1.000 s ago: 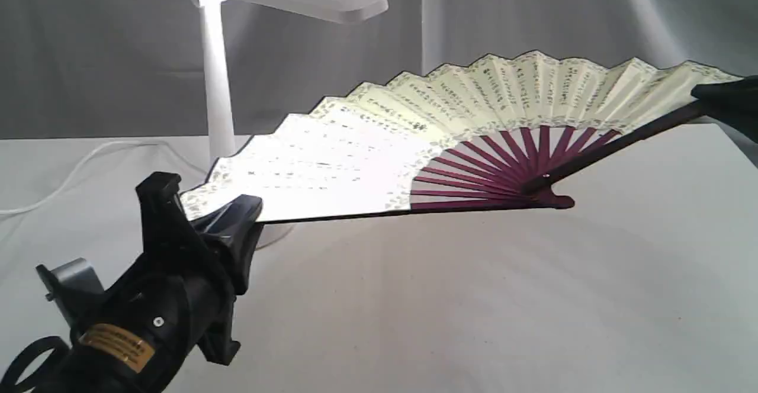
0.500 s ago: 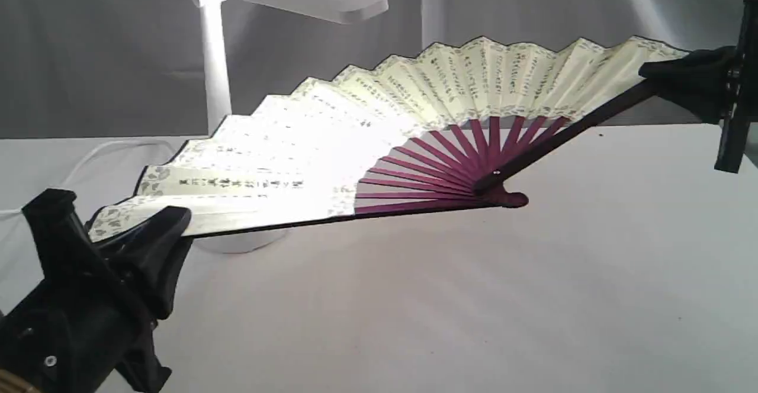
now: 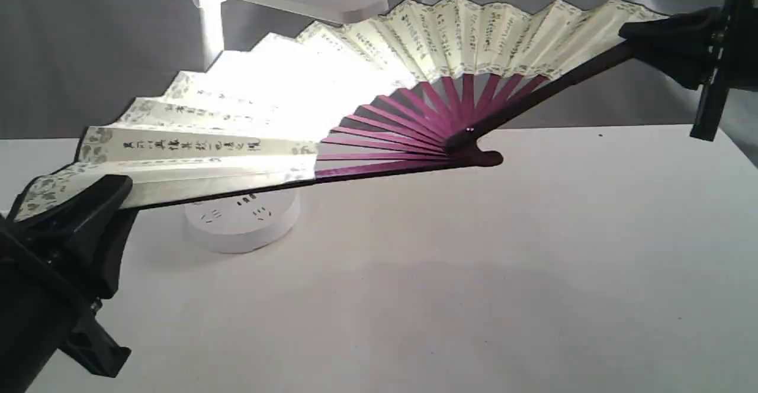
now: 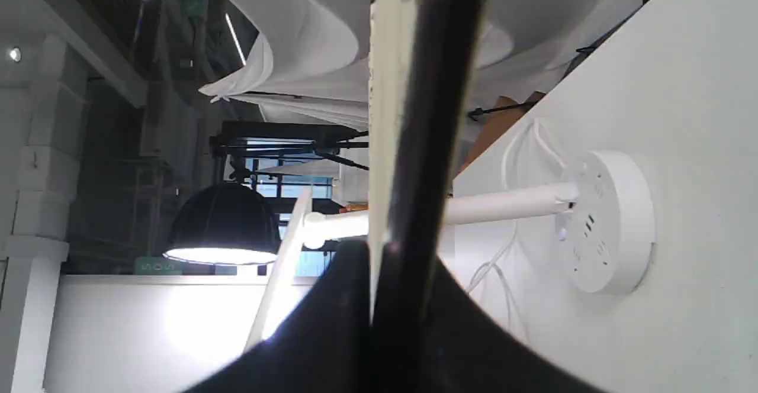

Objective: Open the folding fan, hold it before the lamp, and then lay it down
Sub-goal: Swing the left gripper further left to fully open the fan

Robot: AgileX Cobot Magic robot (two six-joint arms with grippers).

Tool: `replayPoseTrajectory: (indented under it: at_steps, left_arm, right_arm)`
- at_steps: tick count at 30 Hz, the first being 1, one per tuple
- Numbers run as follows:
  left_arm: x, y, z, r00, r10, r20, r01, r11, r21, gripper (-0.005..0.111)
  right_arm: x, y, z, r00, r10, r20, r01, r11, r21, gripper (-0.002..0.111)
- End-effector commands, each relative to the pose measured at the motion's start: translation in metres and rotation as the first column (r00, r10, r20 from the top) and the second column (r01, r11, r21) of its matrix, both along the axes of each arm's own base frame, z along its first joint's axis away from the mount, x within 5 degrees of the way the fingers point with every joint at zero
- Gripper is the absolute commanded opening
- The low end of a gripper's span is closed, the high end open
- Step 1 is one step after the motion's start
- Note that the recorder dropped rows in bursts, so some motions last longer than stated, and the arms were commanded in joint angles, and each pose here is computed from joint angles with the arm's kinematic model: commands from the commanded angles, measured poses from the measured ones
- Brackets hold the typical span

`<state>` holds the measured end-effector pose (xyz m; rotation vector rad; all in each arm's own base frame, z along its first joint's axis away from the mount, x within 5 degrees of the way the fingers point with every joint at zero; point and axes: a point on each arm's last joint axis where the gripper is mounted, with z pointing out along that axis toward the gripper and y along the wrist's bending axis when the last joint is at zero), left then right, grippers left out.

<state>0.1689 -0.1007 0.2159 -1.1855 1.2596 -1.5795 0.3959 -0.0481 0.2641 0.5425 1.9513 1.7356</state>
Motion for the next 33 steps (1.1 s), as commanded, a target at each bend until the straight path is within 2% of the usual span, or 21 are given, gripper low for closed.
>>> replayPoseTrajectory:
  at_steps: [1,9,15,33]
  left_arm:
    - [-0.0033,0.013,0.0122,0.994,0.086,0.07,-0.077,0.989,-0.124,0.0]
    - [-0.0102,0.0221,0.0057,0.993,0.107,0.046,-0.101,0.987,-0.125,0.0]
    - [-0.0103,0.0213,0.006,0.995,0.094,0.038,-0.086,0.982,-0.17,0.0]
    - [-0.0125,0.0222,0.0108,0.995,0.084,0.059,-0.071,0.979,-0.192,0.0]
  right_arm:
    - [0.0001,-0.0038,0.0002,0.999,-0.033,0.038,0.037,0.996,-0.085,0.0]
    - [-0.0001,-0.0037,-0.0002,0.999,-0.031,0.037,0.034,0.996,-0.088,0.0]
    - [0.0,-0.0038,0.0001,0.999,-0.033,0.036,0.036,0.996,-0.084,0.0]
    - [-0.0003,-0.0044,-0.0004,0.999,-0.032,0.035,0.035,0.995,-0.089,0.0]
